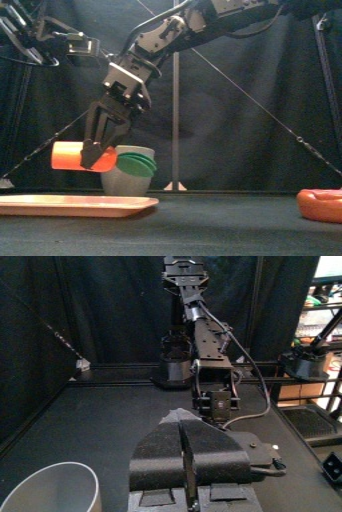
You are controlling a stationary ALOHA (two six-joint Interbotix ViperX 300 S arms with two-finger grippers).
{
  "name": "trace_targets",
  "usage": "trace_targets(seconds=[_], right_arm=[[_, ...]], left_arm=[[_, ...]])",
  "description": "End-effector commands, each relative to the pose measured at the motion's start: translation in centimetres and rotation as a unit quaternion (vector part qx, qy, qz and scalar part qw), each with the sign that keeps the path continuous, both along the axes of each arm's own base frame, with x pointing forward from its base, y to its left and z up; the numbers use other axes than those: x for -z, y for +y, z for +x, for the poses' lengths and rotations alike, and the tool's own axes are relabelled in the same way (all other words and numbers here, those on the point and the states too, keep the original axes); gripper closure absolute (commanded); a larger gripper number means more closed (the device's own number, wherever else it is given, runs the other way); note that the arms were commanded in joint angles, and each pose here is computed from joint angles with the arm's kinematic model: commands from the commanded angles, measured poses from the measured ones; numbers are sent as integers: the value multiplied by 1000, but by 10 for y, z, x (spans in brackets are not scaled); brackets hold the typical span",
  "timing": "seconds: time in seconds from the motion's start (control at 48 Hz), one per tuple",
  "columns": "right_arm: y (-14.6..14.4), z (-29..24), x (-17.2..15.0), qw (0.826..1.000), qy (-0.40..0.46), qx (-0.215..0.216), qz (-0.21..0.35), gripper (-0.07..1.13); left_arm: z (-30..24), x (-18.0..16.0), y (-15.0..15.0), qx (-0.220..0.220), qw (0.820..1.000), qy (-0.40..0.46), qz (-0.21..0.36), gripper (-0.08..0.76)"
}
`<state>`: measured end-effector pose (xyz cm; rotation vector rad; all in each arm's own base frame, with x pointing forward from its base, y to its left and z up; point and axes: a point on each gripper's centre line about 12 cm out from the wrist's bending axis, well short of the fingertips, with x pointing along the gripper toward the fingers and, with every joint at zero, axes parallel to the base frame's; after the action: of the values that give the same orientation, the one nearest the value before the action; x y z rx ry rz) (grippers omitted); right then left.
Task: Pick the carrot then place it on the pink plate
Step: Drop carrot on the pink plate and return to neutral
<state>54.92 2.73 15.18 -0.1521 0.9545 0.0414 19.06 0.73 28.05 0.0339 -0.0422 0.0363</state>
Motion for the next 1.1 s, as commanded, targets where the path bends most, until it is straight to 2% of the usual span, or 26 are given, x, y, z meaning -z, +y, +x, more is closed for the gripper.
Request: trace_targets(seconds=[0.021,0.125,0.188,0.354,0.5,0.604,0.792,1.104], right_arm=[[1,8,-31,999,-43,0,6,216],[2,6,-30,999,-40,-1,5,39],[0,4,-33,999,-41,0,2,3],[-6,-2,-46,999,-47,-4,-23,10],[-20,-17,-89,995,-87,2,-45,10],[-30,-31,-119,991,-127,16,-39,10],[-30,-69,-160,977,-212,13,-22,10],[-21,-157,-190,951,-310,-6,9,12]], left_arm=[[1,-6,0,-1,1000,-8,1,707],[1,-6,0,-1,1000,-8,1,707],[1,-6,0,-1,1000,-8,1,707],[1,-6,0,-1,1000,-8,1,707],[1,-6,0,-1,1000,-8,1,707],[1,-6,0,-1,1000,-8,2,707],[1,-6,0,0,1000,-8,1,705],[-3,-7,0,0,1000,-5,2,705]])
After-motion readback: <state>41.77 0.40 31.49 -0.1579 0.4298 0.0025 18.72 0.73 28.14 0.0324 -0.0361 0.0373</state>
